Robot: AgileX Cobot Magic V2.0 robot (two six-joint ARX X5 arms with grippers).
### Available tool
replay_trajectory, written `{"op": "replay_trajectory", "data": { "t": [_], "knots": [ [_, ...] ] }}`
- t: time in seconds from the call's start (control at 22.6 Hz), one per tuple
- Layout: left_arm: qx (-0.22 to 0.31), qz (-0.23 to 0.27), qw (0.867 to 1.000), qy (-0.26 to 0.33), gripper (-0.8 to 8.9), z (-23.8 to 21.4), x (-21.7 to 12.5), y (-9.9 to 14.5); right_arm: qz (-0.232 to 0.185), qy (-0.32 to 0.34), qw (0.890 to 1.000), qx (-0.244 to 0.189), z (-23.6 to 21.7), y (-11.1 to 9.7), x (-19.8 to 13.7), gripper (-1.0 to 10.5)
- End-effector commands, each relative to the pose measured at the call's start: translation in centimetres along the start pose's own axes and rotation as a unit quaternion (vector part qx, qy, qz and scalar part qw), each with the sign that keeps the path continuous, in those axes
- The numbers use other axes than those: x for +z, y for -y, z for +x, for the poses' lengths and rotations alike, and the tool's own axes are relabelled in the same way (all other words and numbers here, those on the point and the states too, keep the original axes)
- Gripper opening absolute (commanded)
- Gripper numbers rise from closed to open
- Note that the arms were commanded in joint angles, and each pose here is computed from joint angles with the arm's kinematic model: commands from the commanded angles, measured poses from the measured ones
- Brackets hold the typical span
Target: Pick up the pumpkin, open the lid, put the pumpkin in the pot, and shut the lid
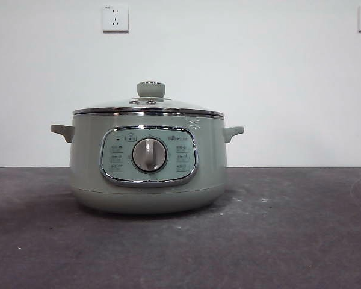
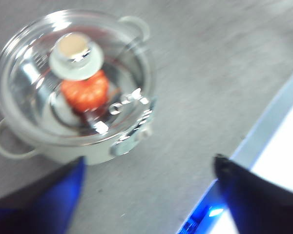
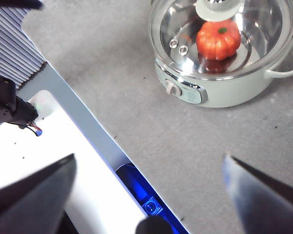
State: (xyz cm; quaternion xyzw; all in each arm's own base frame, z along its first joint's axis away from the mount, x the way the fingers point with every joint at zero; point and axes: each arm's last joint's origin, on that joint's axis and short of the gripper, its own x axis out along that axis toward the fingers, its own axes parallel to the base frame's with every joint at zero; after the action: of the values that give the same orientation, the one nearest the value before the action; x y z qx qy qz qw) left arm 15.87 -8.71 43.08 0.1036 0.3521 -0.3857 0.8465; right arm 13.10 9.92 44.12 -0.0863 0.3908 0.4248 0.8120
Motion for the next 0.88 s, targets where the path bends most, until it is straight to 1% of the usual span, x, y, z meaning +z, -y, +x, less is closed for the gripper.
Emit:
{"op": "replay_trajectory", "data": {
  "t": [0.04,0.35,0.57,0.88],
  "knots": [
    [-0.008,0.001,1.0,0.011,-0.06,-0.66,-0.18,0.34,-0.009,-0.002,1.0,0.002,0.19,0.03,0.1,0.0],
    [-0.008,0.0,1.0,0.008,-0.04,-0.92,-0.39,0.46,-0.009,-0.001,1.0,0.0,0.19,0.05,0.11,0.0],
    [-0.007,-0.001,1.0,0.008,-0.04,-0.91,-0.39,0.46,0.018,-0.001,1.0,0.0,0.17,0.04,0.1,0.0],
    [-0.006,-0.001,1.0,0.008,-0.04,-0.91,-0.39,0.45,0.018,-0.001,1.0,0.0,0.17,0.06,0.09,0.0]
  ]
}}
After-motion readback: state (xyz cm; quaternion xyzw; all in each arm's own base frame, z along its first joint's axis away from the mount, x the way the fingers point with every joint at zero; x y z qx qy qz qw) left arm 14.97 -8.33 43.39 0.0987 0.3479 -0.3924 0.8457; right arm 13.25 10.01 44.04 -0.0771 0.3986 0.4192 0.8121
